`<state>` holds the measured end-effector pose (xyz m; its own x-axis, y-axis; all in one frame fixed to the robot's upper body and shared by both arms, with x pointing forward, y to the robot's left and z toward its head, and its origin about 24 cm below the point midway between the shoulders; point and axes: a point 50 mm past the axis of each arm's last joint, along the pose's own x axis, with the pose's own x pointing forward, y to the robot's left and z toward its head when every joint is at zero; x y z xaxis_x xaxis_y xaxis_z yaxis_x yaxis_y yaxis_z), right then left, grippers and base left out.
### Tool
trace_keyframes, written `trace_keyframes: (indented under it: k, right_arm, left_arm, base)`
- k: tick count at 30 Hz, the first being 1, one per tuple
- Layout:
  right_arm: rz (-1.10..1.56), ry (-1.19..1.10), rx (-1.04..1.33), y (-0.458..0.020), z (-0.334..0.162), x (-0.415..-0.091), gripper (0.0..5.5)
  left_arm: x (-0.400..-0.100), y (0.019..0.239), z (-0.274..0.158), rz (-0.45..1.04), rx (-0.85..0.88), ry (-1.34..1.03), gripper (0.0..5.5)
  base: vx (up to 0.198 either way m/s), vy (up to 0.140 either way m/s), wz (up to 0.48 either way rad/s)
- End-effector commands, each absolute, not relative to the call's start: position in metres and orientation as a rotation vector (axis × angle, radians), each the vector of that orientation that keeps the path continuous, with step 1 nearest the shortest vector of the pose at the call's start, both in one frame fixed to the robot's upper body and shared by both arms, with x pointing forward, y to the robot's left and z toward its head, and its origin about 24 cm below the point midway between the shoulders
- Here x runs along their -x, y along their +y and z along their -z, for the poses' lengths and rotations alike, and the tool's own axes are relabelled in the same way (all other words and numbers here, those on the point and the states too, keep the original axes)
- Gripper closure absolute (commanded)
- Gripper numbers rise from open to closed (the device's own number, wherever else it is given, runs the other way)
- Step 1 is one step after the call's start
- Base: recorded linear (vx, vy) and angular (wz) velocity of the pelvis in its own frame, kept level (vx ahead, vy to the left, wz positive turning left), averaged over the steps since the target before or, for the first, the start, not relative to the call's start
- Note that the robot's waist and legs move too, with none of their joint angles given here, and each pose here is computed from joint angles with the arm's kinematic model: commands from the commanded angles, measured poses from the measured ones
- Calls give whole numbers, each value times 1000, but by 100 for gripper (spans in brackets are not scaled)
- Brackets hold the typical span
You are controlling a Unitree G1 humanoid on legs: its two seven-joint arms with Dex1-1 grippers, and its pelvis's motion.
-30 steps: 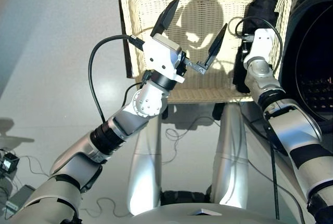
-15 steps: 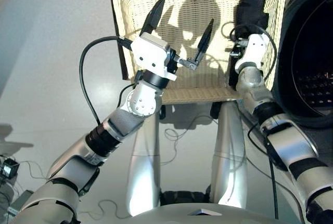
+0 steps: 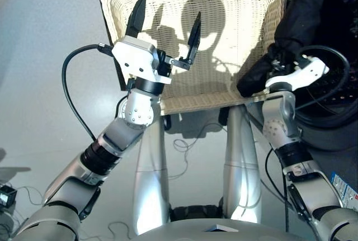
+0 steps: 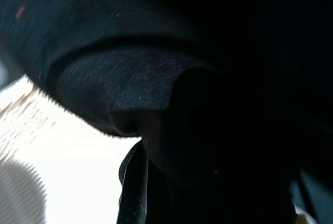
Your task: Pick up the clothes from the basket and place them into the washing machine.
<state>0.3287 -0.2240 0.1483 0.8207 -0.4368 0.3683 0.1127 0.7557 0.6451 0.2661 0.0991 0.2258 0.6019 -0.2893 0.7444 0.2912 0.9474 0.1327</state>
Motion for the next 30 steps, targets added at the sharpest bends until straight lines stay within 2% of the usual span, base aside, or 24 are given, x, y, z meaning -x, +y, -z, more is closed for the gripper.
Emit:
trace_keyframes:
  k: [1,7,11,19,25,30]
  right_arm:
    - [476,-799,-654,-256,-193,-316,550]
    - [758,-797,-564,-300,-212,-324,550]
    - [832,-732,-501,-321,-218,-332,550]
    - [990,-392,-207,-380,-216,-338,550]
    - [1077,-379,-197,-406,-233,-323,550]
    - [1069,-388,-209,-407,-233,-323,550]
  left_arm:
    - [-233,99,-249,395,104,-1049,0]
    - [-226,98,-252,424,129,-1070,0]
    - [-225,97,-252,450,129,-1068,0]
    - [-224,88,-251,548,100,-1036,0]
    - [-222,88,-251,559,72,-1033,0]
    - [-221,89,-252,552,61,-1043,0]
  base:
    - [0,0,0]
    - [0,0,0]
    - [0,0,0]
    - [0,0,0]
    - [0,0,0]
    - [0,0,0]
